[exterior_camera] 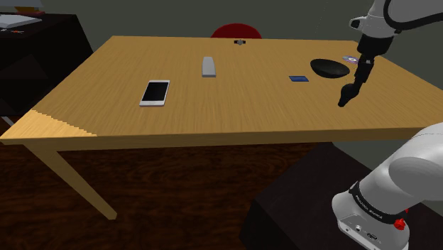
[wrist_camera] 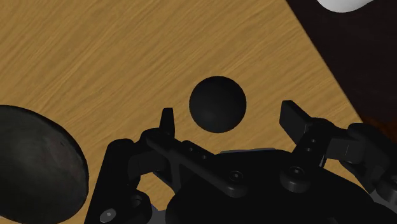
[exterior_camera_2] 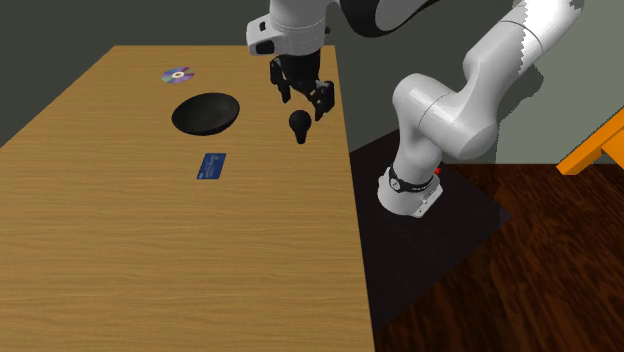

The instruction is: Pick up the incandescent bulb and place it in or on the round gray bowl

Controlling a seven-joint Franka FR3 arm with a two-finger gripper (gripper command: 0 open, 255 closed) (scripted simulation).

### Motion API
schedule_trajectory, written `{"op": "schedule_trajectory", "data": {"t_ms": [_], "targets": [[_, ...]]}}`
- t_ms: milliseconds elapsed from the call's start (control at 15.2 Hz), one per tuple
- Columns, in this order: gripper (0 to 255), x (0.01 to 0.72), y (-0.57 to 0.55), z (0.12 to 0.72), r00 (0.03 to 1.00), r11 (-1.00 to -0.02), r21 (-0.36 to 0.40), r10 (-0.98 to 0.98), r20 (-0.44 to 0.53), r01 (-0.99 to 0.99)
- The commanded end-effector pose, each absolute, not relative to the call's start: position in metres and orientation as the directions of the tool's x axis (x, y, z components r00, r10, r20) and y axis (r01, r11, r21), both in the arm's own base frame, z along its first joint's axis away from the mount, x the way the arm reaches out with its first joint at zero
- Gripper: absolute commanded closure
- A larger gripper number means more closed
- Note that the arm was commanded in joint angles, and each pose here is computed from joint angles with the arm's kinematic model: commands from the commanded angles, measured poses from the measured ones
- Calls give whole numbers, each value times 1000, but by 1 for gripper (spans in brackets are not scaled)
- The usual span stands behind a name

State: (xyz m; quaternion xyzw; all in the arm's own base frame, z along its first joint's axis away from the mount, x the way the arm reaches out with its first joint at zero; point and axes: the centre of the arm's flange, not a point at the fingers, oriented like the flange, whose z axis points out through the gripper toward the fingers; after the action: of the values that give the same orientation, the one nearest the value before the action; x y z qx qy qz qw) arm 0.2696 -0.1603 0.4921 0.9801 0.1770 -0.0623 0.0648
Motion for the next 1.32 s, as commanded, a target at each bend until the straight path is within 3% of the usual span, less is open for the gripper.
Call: {"op": "schedule_trajectory", "data": {"t_ms": [0,924,990,1254], "targets": [[0,268,-165,480,926,-925,107,348,-148,364],[0,265,-170,452,926,-925,107,348,-148,364],[255,265,-170,452,926,-925,107,348,-148,364],[255,265,-170,452,926,-925,107,348,-148,364]]}}
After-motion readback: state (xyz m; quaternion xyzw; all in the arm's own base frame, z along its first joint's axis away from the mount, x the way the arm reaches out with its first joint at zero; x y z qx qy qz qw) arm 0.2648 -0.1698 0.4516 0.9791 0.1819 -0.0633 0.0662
